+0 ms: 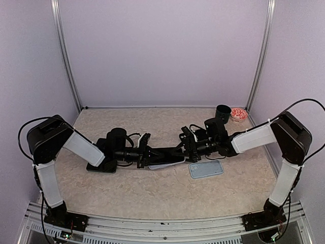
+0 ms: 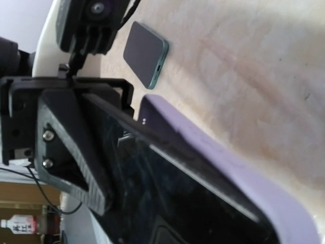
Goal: Put the phone into the phone case
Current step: Install the phone on the phone case.
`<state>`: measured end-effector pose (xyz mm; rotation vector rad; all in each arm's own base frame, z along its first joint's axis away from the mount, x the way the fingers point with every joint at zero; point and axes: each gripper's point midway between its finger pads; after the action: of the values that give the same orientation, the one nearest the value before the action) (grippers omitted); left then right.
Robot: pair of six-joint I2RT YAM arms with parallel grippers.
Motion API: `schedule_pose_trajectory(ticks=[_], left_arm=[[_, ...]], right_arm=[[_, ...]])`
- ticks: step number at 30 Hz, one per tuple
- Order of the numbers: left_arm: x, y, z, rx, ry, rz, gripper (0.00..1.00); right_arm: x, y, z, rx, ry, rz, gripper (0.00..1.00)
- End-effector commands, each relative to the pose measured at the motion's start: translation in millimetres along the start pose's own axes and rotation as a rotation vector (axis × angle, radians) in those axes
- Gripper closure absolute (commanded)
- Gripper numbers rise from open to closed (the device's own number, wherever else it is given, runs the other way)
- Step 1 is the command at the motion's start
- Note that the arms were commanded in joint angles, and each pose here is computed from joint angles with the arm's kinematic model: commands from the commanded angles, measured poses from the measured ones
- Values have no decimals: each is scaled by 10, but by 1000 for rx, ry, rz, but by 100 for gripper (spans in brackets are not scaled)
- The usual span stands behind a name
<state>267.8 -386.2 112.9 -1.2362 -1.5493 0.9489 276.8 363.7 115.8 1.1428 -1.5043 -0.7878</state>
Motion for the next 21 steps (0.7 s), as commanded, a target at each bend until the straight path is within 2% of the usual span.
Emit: schedule_pose_trajectory(ticks=[1, 8, 18, 21], left_arm=[[-61, -267, 20, -79, 28, 63, 100], [-84, -253, 49, -70, 41, 67, 100], [-84, -252, 37, -56, 38, 75, 100], [-85, -250, 37, -55, 40, 73, 100]], right_arm=[[-20, 208, 38, 47, 33, -107, 28], [-16, 219, 95, 46, 48, -140, 45], [7, 270, 144, 45, 54, -190, 52], [16, 280, 144, 44, 52, -198, 57]])
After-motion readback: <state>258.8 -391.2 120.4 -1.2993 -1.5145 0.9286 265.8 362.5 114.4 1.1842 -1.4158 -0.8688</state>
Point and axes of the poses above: each gripper's point midway between its finger pads, its own x axis back along the fingers, its own y axis along the line the jaws close on, z = x × y, and after that the axes turned 8 degrees about -x, right-handed
